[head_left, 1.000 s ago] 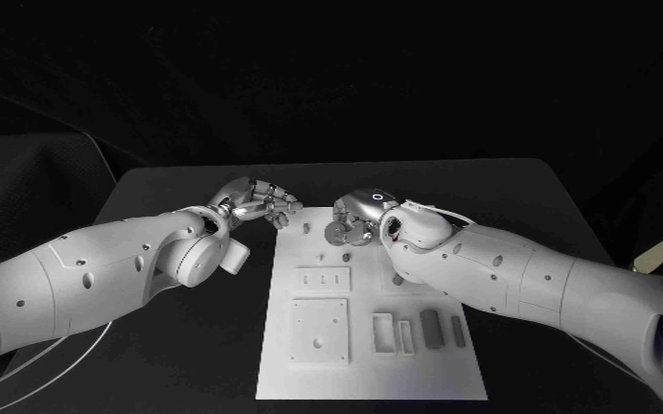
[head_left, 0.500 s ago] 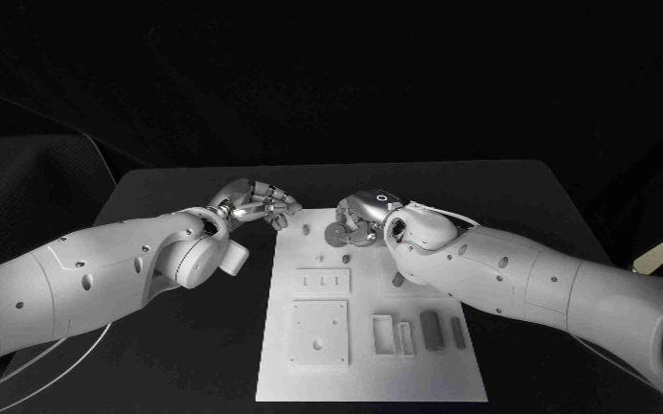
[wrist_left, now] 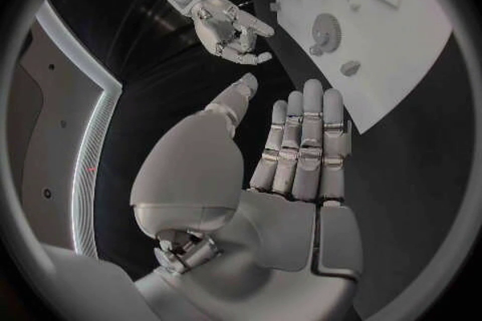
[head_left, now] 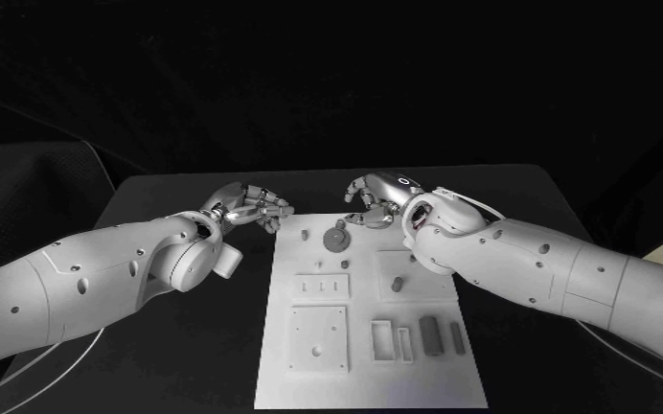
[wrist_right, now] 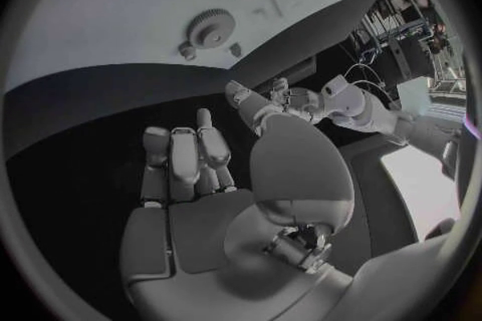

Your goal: Assemble the parts on the task board

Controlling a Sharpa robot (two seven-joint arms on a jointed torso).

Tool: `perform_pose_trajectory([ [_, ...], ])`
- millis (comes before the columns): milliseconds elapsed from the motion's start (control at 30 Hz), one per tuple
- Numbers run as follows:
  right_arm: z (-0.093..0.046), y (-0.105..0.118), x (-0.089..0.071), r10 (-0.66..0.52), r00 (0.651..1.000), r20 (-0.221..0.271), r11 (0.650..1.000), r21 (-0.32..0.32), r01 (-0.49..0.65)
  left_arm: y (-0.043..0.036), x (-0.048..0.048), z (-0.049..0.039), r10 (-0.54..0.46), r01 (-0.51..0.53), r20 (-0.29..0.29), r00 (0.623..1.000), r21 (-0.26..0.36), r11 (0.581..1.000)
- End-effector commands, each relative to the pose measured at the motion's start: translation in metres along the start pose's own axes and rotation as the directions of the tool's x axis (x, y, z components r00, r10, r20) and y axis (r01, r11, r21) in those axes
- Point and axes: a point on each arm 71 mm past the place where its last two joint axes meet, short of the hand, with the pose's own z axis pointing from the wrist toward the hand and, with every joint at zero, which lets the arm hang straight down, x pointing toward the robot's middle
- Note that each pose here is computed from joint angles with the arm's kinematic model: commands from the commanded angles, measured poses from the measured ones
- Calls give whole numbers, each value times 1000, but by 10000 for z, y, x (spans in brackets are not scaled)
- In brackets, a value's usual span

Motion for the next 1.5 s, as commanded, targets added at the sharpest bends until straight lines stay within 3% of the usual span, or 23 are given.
perform_pose_trajectory([
  [33, -57, -118, -58, 84, 996, -1, 996, 32, -84, -13, -19, 6, -4, 3, 1, 1000, 17, 1000],
  [133, -130, -257, -151, 108, 994, 3, 994, 35, -108, -6, -40, 6, -5, 5, 3, 1000, 18, 1000],
  [200, -191, -348, -215, 152, 988, -7, 988, -9, -152, 0, -54, 7, -4, 4, 6, 1000, 17, 1000],
  [367, -332, -609, -374, 227, 974, 28, 973, -40, -225, 24, -97, 11, -2, 1, 14, 1000, 14, 1000],
  [600, -563, -1121, -554, 233, 972, 40, 972, 0, -233, 61, -131, 18, 0, 0, 23, 1000, 7, 1000],
  [800, -677, -1374, -593, 173, 985, 2, 984, 39, -173, 85, -130, 14, -3, 3, 19, 1000, 4, 1000],
  [1167, -770, -1650, -391, 55, 994, -100, 995, 91, -46, 118, -109, 26, -5, 5, 14, 1000, -1, 1000],
  [1500, -828, -1738, -222, 28, 990, -137, 994, 108, -13, 127, -97, 32, -6, 6, 11, 1000, -2, 1000],
])
